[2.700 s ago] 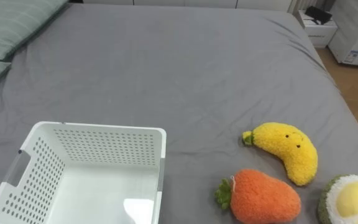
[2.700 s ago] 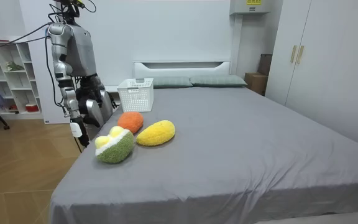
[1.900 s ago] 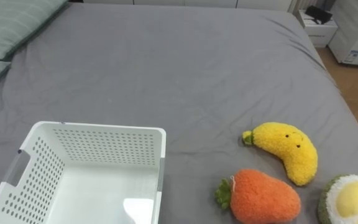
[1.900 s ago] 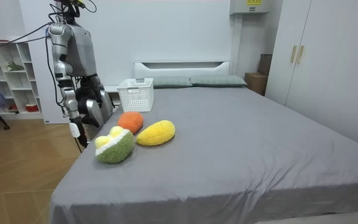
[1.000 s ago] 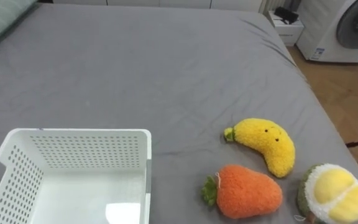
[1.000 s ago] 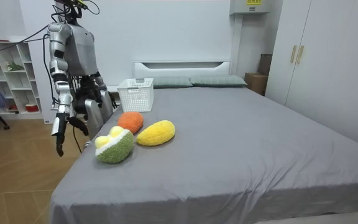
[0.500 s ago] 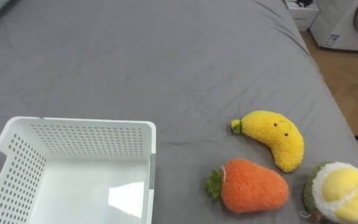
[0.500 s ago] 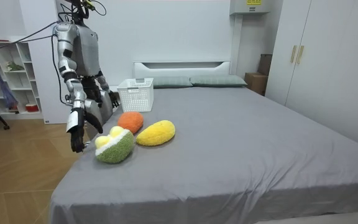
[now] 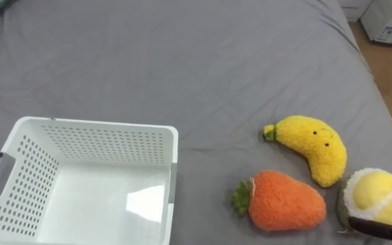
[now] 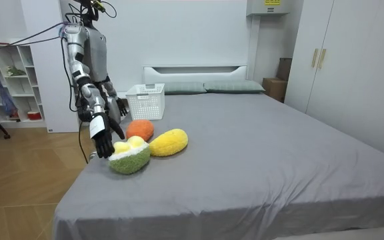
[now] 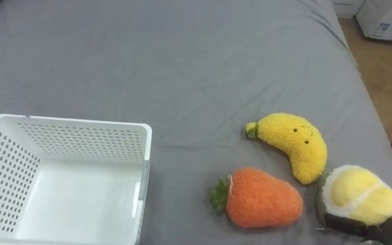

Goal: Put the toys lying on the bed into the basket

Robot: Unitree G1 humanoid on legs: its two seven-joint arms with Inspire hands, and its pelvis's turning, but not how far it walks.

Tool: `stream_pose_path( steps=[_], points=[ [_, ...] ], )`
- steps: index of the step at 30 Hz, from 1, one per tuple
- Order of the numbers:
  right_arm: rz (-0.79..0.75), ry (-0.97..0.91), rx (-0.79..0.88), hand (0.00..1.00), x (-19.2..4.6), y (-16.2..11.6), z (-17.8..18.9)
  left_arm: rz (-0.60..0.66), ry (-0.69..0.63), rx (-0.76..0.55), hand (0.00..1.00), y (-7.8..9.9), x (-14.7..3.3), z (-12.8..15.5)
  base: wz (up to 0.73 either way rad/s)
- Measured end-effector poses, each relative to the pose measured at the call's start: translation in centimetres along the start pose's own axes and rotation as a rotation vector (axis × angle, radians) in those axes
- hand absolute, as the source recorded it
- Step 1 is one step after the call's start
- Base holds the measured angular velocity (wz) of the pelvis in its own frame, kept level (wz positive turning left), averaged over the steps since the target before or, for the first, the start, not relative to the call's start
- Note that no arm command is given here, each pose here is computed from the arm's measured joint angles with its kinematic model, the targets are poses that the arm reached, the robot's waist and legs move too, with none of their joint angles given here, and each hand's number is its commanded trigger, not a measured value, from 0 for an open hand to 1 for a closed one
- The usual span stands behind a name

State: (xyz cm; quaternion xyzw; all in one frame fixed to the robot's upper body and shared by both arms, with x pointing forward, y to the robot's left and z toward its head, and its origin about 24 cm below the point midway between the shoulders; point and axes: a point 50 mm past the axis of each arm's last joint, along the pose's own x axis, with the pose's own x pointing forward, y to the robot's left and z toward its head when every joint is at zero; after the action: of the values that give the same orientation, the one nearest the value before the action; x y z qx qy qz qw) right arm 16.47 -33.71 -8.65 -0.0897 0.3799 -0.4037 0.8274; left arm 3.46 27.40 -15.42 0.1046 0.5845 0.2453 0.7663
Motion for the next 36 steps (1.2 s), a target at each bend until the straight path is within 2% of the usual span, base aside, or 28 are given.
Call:
stream_pose_path(
  steps=[17, 19, 20, 23, 29, 36],
  points=[
    [-0.012, -0.028, -0.028, 0.00, 0.1, 0.1, 0.8, -0.014, 0.008, 0.016, 0.00, -0.5, 0.0, 0.2, 0.02],
    [-0.013, -0.027, -0.031, 0.80, 0.1, 0.1, 0.7, -0.019, 0.009, 0.019, 0.00, -0.6, 0.0, 0.2, 0.00],
    [-0.012, -0.025, -0.044, 1.00, 0.2, 0.2, 0.7, -0.025, 0.010, 0.022, 0.00, -0.7, 0.0, 0.2, 0.00],
    [-0.021, -0.028, -0.053, 1.00, 0.2, 0.3, 1.0, -0.029, 0.014, 0.024, 0.00, -0.8, 0.0, 0.4, 0.00],
    [-0.086, -0.056, -0.099, 1.00, 0.8, -1.4, 1.5, -0.028, 0.005, 0.025, 0.00, -0.8, 0.1, 0.7, 0.00],
    [-0.079, -0.050, -0.130, 1.00, 0.7, -1.3, 1.1, -0.055, -0.025, 0.048, 0.00, -1.2, 0.0, 1.1, 0.00]
  ],
)
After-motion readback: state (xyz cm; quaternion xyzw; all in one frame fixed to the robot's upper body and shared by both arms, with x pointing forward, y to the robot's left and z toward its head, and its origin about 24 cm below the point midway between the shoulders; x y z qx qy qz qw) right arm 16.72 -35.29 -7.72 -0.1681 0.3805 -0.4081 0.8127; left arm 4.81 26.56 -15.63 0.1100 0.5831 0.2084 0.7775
